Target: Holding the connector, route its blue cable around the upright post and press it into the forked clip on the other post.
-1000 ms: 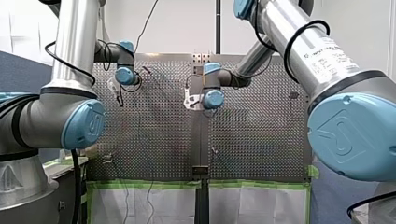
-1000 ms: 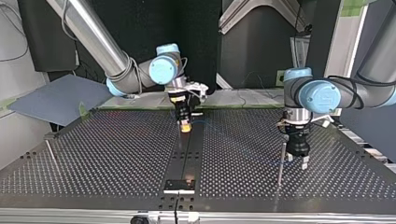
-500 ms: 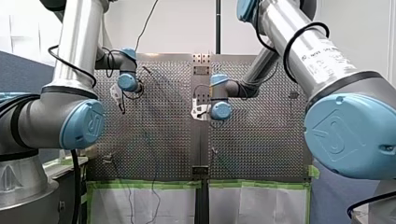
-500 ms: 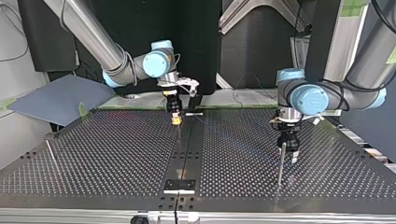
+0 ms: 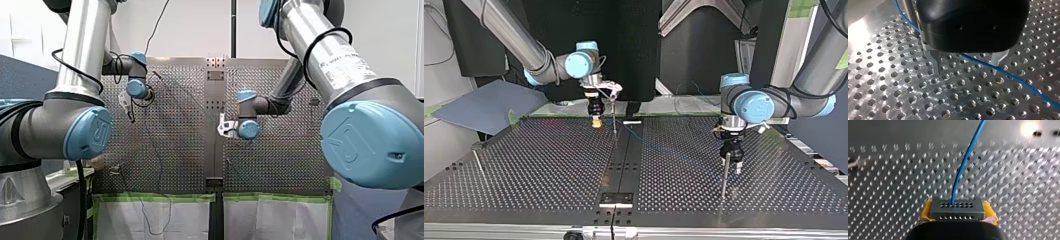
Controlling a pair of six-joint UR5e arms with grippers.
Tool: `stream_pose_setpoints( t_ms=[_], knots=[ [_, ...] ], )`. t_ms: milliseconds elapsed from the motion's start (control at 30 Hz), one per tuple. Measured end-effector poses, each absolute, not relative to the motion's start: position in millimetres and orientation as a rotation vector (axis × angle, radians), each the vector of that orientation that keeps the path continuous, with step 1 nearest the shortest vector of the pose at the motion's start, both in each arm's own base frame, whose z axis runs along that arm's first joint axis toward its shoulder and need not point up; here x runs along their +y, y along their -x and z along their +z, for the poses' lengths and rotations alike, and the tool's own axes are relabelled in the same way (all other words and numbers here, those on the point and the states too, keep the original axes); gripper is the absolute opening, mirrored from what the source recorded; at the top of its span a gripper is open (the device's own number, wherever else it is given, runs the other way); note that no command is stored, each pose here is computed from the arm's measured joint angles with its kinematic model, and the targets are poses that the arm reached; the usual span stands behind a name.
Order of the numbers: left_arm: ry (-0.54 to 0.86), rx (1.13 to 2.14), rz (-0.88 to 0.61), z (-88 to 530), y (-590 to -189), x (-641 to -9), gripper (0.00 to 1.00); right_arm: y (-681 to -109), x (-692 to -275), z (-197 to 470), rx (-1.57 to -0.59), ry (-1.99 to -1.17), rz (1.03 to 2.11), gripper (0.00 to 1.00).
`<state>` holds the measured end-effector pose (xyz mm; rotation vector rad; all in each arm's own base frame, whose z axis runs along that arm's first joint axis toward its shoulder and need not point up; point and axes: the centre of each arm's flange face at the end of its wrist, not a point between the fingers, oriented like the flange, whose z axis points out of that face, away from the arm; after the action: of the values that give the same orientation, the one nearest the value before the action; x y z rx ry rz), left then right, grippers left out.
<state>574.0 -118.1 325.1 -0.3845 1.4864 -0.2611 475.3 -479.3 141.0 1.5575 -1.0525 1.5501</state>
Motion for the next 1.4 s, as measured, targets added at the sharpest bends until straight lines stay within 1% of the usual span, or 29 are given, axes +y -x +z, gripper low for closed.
stream_pose_setpoints(
  t_ms=[267, 600, 733, 833, 1067, 1400],
  knots=[
    [0.384, 1.49, -0.262, 325, -574, -119, 1.0, -443, -485, 121, -1.126, -1.488, 1.514, 0.0],
    [0.382, 1.491, -0.266, 325, -573, -122, 1.0, -411, -483, 96, -1.215, -1.426, 1.521, 0.0],
    [0.381, 1.492, -0.267, 325, -573, -122, 1.0, -401, -477, 85, -1.231, -1.417, 1.517, 0.0],
    [0.381, 1.491, -0.268, 325, -573, -123, 1.0, -388, -475, 66, -1.268, -1.408, 1.498, 0.0],
    [0.382, 1.491, -0.267, 325, -573, -122, 1.0, -360, -456, 12, -1.346, -1.399, 1.407, 0.0],
    [0.386, 1.49, -0.263, 325, -573, -122, 1.0, -327, -421, -53, -1.406, -1.435, 1.306, 0.0]
  ],
)
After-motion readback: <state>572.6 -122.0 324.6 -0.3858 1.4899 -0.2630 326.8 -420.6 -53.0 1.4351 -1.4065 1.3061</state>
